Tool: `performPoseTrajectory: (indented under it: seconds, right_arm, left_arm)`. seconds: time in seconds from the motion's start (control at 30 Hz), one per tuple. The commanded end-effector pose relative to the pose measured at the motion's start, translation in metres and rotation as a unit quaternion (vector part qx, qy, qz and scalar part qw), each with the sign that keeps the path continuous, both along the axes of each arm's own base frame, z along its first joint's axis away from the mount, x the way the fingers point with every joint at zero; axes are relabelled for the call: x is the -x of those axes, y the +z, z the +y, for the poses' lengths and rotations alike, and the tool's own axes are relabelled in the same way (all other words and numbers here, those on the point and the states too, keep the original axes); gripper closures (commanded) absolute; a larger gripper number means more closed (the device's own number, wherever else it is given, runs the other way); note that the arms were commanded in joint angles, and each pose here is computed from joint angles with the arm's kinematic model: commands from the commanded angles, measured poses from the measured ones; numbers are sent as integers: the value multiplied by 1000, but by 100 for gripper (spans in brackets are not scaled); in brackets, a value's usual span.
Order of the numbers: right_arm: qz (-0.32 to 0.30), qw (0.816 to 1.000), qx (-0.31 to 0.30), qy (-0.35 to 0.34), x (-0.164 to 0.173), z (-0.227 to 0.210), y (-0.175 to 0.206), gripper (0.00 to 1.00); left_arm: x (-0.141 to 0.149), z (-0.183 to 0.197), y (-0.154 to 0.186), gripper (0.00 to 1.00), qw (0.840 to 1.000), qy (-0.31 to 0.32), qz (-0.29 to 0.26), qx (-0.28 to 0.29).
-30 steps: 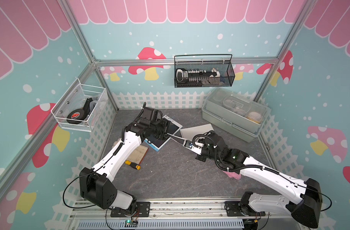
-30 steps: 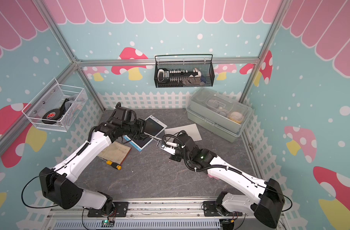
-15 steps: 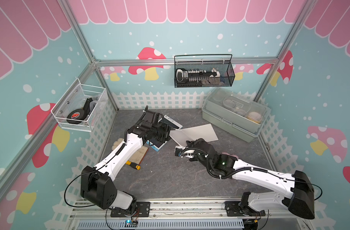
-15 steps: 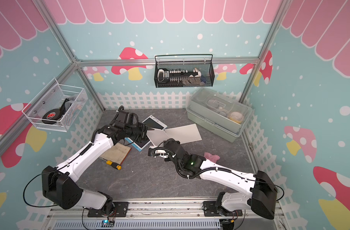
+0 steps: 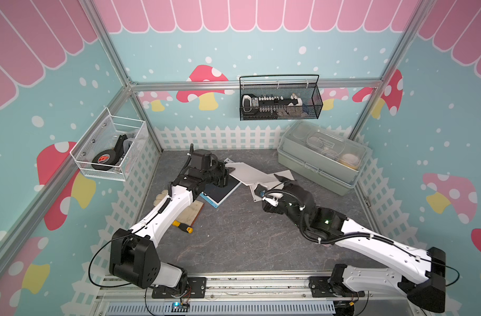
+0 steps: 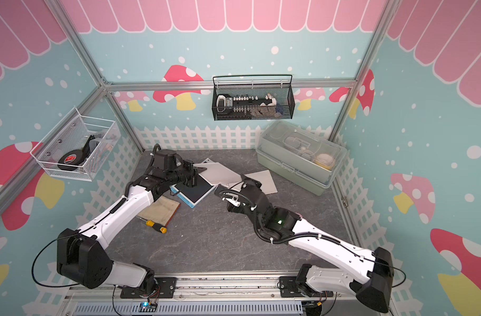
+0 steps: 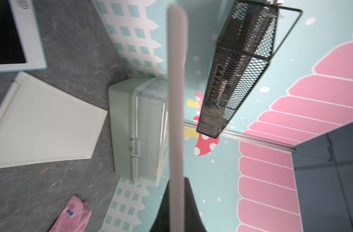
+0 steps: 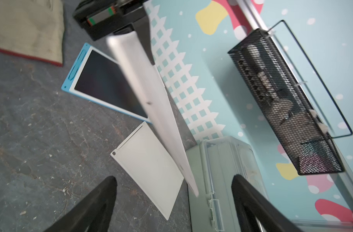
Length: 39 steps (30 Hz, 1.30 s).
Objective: Wipe the drawing tablet
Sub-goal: Adjust the drawing tablet at the center of the board.
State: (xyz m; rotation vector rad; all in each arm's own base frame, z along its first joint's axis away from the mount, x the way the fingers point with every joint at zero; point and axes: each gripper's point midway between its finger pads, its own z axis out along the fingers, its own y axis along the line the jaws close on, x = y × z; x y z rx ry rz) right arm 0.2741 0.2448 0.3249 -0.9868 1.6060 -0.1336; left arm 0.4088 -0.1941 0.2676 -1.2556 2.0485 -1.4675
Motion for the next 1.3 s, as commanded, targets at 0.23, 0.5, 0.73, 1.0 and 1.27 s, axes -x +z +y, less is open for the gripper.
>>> performPoseTrajectory:
  seconds: [0.23,0.5,0.73,1.0,1.27]
  right_arm:
    - [324,736,-594,-14,-3,-7,41,10]
    - [372,585,-720,-28,-38,14,49,19]
    - [384,533,-754,-4,-55,30,51,37]
    - [375,541,-752,-16,-62,26,43,100]
    - [420,649,-632,-58,-39,-18,-22,100]
  left_arm:
    - [-27,-1,94,100,965,27,-252,63]
    - [-19,-5,98,100,950,43,-297,80]
    - [-9,-23,97,100,945,34,-311,93]
    - [5,-44,90,72,947,3,-303,104]
    - [59,4,-27,23,989,-25,-70,-129]
